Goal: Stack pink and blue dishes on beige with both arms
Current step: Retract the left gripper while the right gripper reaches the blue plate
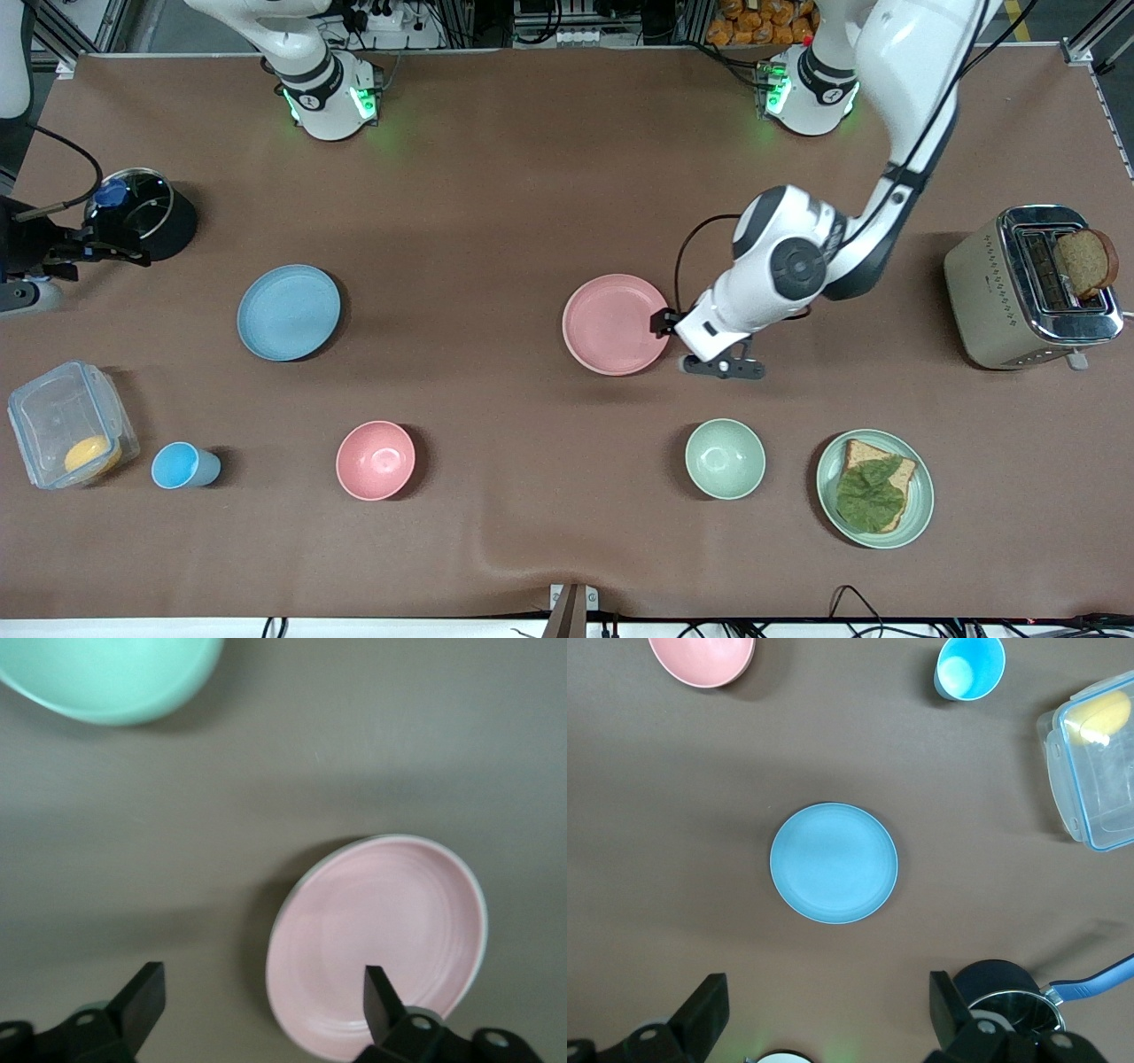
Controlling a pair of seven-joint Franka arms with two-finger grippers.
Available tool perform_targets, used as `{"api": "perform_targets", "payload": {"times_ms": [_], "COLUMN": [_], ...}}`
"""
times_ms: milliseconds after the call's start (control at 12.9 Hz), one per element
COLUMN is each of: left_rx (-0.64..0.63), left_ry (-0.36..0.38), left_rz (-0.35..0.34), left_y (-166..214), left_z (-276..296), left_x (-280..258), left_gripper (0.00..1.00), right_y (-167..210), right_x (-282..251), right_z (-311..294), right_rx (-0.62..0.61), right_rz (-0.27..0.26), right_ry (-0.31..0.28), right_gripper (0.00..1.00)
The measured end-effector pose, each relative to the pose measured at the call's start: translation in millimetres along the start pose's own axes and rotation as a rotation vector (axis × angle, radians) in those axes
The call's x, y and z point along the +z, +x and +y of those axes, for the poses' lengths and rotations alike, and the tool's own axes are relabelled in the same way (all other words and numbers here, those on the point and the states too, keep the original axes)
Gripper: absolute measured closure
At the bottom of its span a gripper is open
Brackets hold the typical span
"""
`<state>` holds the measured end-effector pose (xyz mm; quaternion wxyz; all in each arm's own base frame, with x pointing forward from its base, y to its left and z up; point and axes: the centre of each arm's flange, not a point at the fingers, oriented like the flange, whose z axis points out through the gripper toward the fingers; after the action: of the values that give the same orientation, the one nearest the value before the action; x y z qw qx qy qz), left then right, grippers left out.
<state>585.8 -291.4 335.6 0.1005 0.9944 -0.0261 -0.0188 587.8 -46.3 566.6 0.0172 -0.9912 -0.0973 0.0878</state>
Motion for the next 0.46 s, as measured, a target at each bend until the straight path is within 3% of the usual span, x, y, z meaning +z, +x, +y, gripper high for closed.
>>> {"api": "perform_targets", "payload": {"times_ms": [232, 464], "left_rx": [-0.043, -0.075], "left_ry": [0.046, 0.132], "left_rz": [0.056, 0.063], "left_y": [-1.3, -17.2], "left_z": [-44.6, -76.5], "left_x": [-103.4, -185.1], "left_gripper": [0.0, 0.0], "right_y": [6.1, 26.7], "right_x": [10.5, 44.0], "right_z": [-0.8, 9.7], "right_rx": [-0.004, 0.006], "right_rz": [-0.016, -0.036], "right_ry": [0.005, 0.009], "right_gripper": [0.0, 0.0]}}
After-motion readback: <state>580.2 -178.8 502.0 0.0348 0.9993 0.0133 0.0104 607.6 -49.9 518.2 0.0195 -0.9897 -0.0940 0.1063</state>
